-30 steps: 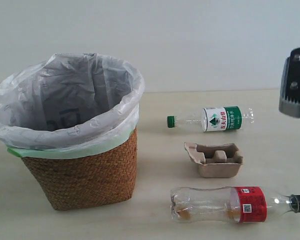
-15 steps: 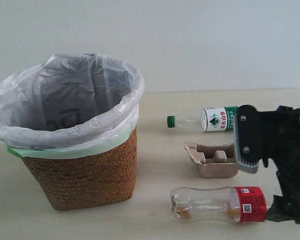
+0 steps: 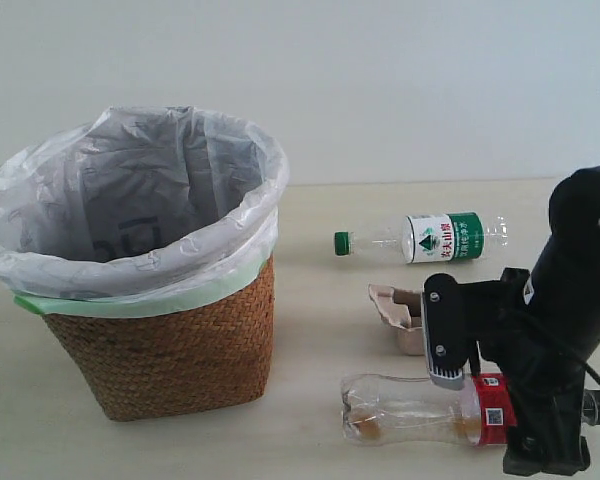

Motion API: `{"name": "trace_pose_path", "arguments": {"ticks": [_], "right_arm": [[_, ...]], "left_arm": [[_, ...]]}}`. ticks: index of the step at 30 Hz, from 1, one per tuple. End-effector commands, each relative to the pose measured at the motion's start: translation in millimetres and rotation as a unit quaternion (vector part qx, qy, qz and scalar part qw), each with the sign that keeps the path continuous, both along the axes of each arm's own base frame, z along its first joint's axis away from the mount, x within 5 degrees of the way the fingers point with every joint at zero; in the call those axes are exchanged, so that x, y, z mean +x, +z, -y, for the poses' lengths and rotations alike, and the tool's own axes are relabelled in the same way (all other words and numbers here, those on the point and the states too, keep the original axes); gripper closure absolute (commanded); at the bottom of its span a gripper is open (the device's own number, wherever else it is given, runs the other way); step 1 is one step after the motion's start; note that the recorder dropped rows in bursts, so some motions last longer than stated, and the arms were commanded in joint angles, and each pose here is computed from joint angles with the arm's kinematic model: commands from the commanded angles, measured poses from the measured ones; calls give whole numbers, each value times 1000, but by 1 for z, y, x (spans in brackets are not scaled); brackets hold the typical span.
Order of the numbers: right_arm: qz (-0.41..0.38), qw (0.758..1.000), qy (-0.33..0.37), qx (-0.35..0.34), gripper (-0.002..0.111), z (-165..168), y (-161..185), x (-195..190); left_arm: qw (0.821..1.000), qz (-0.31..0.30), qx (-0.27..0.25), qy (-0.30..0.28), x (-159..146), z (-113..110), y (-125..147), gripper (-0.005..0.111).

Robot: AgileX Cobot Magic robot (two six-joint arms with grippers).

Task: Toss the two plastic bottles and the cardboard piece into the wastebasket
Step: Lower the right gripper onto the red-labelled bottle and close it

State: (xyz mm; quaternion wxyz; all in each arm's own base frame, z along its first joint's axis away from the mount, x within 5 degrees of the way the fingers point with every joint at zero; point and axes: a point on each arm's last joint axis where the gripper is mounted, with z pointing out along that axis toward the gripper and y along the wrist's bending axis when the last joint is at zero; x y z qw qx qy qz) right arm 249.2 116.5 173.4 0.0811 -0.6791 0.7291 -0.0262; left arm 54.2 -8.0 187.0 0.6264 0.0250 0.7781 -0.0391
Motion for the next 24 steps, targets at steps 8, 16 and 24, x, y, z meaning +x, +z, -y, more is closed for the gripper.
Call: {"name": "trace_pose_path", "arguments": {"ticks": [8, 16, 24], "right_arm": [[-6, 1000, -6, -4, 13, -4, -24, 9], [-33, 999, -13, -19, 82, -3, -37, 9], [-88, 995, -5, -55, 107, 4, -31, -3]], "left_arm": [[1000, 3, 0, -4, 0, 0, -1, 103], [1000, 3, 0, -4, 0, 0, -1, 103], [1000, 3, 0, -4, 0, 0, -1, 103]]}}
